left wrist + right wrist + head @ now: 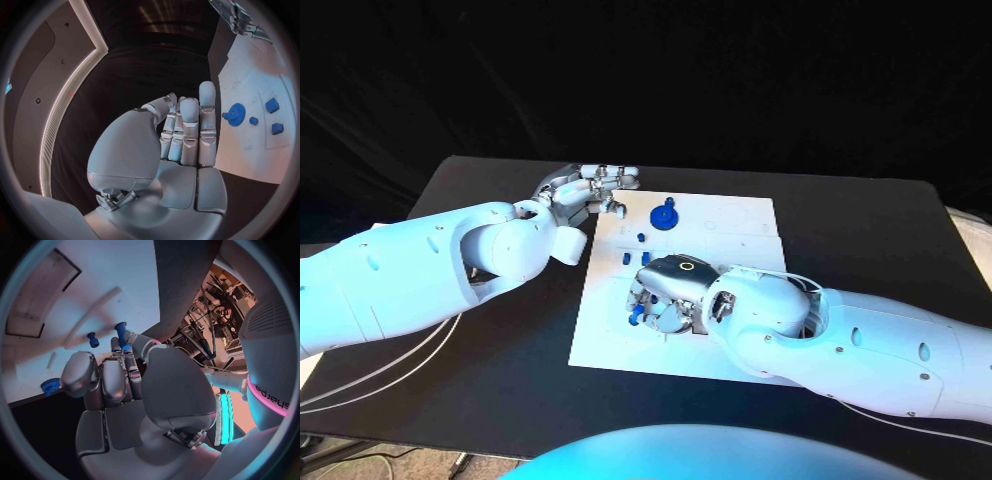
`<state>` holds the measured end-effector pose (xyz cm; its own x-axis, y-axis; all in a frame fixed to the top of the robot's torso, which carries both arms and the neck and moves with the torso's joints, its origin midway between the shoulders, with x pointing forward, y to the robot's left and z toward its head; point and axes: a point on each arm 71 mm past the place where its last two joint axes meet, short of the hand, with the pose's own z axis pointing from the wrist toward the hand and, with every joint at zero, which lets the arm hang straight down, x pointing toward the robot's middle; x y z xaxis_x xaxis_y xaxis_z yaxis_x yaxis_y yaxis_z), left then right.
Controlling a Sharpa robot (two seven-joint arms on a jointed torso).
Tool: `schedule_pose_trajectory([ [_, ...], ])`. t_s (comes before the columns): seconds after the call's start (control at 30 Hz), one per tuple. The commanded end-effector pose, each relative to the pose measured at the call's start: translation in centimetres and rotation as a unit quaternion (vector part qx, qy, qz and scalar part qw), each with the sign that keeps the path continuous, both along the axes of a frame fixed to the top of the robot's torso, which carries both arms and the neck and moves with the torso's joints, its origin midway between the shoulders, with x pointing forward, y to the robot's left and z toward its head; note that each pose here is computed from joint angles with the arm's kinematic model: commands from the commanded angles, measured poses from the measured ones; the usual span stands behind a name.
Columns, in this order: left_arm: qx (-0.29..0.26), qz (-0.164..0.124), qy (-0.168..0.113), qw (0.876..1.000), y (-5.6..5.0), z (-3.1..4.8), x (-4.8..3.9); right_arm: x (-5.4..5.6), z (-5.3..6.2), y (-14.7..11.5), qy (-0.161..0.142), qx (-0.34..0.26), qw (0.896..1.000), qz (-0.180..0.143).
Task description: Assemble the parts on the task board
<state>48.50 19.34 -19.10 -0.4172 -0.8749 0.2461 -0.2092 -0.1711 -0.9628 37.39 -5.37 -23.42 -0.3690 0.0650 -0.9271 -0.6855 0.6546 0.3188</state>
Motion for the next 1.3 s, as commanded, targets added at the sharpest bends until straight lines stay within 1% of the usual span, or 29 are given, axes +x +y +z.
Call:
schedule_pose_trajectory([
  [0.03,-0.004,-0.009,-0.003,1.000,-0.2,0.11,-0.05,-0.2,-0.9,0.0,0.009,-0.030,1.000,0.003],
  [0.5,-0.004,-0.009,-0.003,1.000,-0.2,0.10,-0.05,-0.4,-1.1,0.3,0.010,-0.028,1.000,0.004],
  [0.6,-0.004,-0.008,-0.003,1.000,-0.1,0.10,-0.05,-0.3,-1.0,0.2,0.009,-0.019,1.000,0.002],
  [0.73,-0.004,-0.008,-0.003,1.000,-0.1,0.10,-0.05,-0.5,-0.5,-0.2,0.006,0.014,1.000,-0.008],
  [0.93,-0.002,-0.005,-0.003,1.000,0.2,0.08,-0.02,-0.7,1.2,-1.9,-0.009,0.080,0.996,-0.036],
  [1.0,-0.002,-0.004,-0.003,1.000,0.3,0.08,-0.01,-0.7,1.9,-2.7,-0.013,0.098,0.994,-0.046],
  [1.03,-0.001,-0.003,-0.003,1.000,0.4,0.08,0.00,-0.6,2.7,-3.4,-0.013,0.110,0.992,-0.055],
  [1.1,-0.001,-0.001,-0.003,1.000,0.5,0.06,0.04,-0.4,3.6,-4.2,-0.013,0.120,0.991,-0.064],
  [1.2,0.000,0.001,-0.003,1.000,0.6,0.03,0.12,0.0,4.9,-5.8,0.003,0.125,0.988,-0.086],
  [1.3,0.000,0.001,-0.002,1.000,0.6,0.01,0.14,0.7,5.8,-8.1,0.028,0.123,0.985,-0.120],
])
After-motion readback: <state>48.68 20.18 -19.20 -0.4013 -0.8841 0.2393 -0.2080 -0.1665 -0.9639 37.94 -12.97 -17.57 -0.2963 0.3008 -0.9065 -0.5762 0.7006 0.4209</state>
